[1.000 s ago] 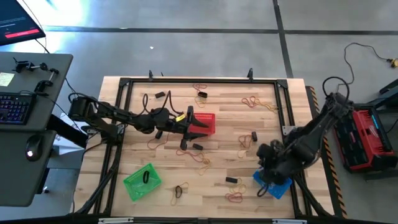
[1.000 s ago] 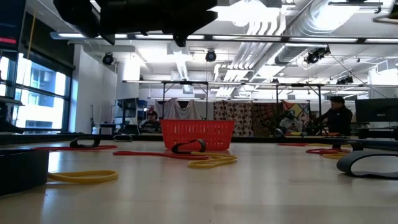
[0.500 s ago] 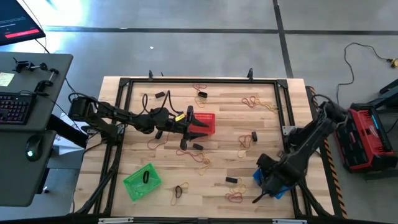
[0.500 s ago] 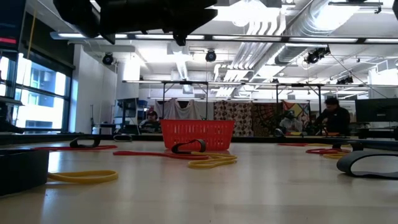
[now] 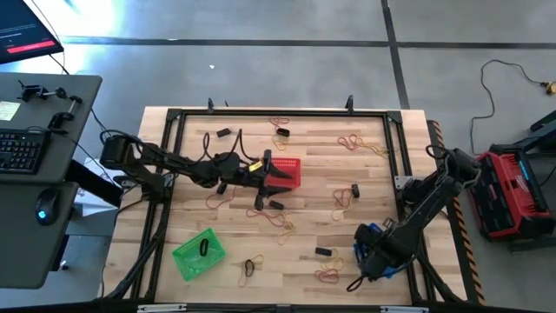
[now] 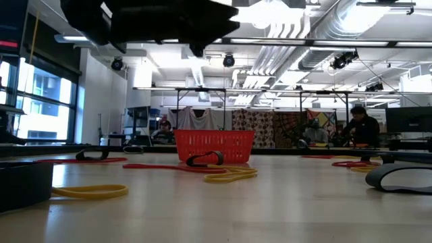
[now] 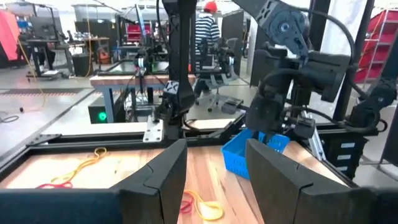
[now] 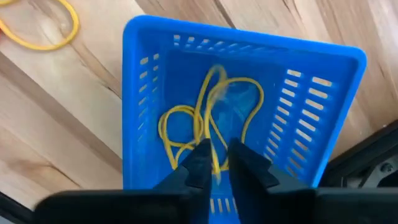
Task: Sort rubber bands into baskets
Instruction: Put the red rubber band into the red bin
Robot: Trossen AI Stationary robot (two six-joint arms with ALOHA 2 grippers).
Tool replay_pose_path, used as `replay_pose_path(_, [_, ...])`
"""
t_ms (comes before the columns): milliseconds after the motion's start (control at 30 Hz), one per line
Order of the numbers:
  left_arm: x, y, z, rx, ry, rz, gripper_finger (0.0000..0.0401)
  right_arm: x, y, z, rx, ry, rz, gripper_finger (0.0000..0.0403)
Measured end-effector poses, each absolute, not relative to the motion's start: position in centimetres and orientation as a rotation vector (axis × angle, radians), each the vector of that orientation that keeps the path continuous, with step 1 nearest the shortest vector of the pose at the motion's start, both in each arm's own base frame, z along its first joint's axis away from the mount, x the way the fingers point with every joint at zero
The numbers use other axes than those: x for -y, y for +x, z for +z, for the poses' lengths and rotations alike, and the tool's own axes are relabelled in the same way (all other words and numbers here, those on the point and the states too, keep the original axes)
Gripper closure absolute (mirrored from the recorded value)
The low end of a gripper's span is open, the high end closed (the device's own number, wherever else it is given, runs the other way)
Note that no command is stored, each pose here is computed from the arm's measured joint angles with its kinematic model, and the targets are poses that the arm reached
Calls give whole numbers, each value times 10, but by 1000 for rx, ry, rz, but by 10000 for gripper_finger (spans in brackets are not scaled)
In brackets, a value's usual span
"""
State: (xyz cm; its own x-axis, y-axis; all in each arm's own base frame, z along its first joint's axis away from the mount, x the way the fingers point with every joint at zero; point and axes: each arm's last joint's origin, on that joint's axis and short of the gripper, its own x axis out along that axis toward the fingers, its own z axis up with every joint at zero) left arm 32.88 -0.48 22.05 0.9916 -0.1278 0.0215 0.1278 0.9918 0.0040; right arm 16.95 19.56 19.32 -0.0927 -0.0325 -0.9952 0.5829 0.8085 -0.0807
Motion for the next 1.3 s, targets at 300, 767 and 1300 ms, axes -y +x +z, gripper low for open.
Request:
replay_pose_path(300, [5,335,211,50,15,-128,244,-196,168,201,-1639,430,-543,277])
replay_pose_path(767, [17,333,211,51,25,-169,244,-203,222,238,-1258,374,-220,261])
replay_pose_path(1300, [50,309,193,83,-5,-223,245,-260,268,182,-1346,198,-64,261])
